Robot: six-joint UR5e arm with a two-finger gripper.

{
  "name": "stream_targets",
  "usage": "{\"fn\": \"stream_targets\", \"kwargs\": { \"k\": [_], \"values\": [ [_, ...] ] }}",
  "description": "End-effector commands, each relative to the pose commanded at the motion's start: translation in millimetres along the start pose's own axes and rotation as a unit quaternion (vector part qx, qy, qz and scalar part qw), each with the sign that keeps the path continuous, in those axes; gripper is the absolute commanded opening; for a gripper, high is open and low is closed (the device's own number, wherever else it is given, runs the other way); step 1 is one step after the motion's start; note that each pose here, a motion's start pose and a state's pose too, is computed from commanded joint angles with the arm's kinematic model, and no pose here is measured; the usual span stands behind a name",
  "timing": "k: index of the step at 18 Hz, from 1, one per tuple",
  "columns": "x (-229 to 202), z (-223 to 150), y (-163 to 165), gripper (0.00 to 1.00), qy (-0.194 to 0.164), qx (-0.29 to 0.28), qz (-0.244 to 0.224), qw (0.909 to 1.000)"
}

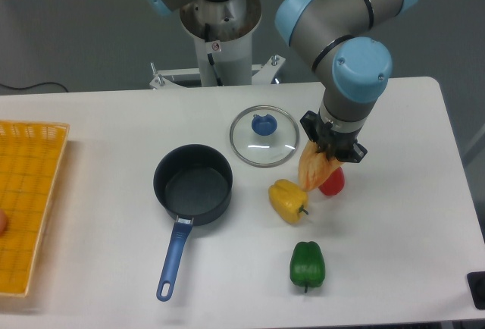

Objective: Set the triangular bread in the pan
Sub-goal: 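Carry the held triangular bread from beside the peppers toward the saucepan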

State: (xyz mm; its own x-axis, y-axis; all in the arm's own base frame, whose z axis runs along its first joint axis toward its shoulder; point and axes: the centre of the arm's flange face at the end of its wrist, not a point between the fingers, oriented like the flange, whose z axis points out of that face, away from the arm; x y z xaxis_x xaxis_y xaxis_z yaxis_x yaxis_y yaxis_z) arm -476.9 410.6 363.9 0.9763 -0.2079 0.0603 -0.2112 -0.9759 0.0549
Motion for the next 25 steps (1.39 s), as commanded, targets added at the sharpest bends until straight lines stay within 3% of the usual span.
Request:
{"fn": "stream_targets", "kwargs": {
  "k": [10,19,25],
  "values": [
    [18,-6,-21,0.06,-0.007,0.0,0.016,0.9999],
    [88,-16,-99,0.07,-0.04,0.013,0.015,0.999],
    [131,1,-143,0.07,-0.061,0.027,0.036,0.9971]
  ]
}}
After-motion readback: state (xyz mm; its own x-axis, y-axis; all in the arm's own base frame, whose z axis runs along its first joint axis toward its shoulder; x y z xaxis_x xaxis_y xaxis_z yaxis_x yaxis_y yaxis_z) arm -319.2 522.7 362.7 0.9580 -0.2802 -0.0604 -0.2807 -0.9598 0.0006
